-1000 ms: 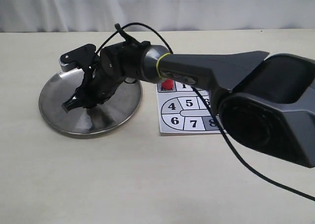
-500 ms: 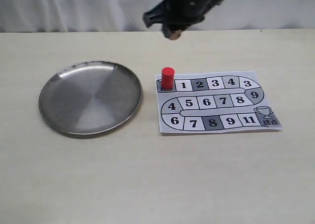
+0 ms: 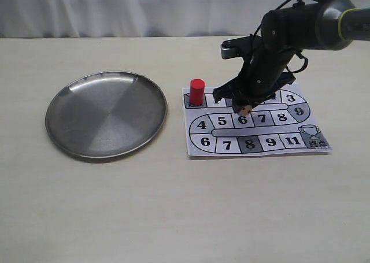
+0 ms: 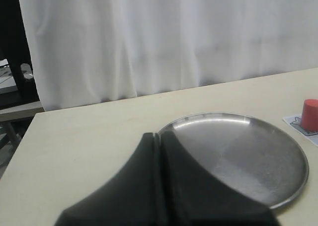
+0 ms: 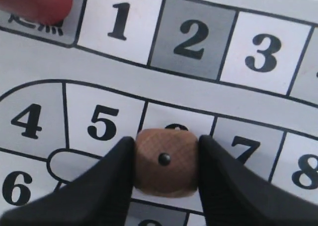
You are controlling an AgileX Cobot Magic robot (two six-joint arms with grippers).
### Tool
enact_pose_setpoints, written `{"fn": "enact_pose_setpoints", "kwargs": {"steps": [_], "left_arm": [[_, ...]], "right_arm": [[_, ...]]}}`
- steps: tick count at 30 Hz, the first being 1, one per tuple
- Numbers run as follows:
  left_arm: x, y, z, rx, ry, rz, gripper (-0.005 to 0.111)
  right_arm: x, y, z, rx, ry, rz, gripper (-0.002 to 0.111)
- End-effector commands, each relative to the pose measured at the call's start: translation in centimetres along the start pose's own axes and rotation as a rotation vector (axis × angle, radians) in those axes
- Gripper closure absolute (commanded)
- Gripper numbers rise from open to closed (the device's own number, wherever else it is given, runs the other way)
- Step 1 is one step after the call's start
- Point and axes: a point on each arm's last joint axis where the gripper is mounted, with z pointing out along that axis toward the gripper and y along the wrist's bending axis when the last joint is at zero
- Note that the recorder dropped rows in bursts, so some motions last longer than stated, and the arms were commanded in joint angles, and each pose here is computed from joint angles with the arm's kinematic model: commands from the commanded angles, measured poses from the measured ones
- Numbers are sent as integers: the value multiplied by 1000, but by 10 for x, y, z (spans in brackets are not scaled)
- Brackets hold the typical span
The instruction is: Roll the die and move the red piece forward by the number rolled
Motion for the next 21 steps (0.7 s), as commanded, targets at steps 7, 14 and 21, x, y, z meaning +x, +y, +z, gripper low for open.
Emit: {"fn": "enact_pose_setpoints", "kwargs": {"steps": [7, 14, 21], "left_arm": [[0, -1, 0, 10, -10, -2, 107], [0, -1, 0, 10, -10, -2, 107], [0, -1, 0, 10, -10, -2, 107]], "right_arm": [[-5, 0, -20, -4, -73, -6, 27], [0, -5, -88, 34, -124, -53, 71], [43, -6, -89, 36, 82, -8, 104]]}}
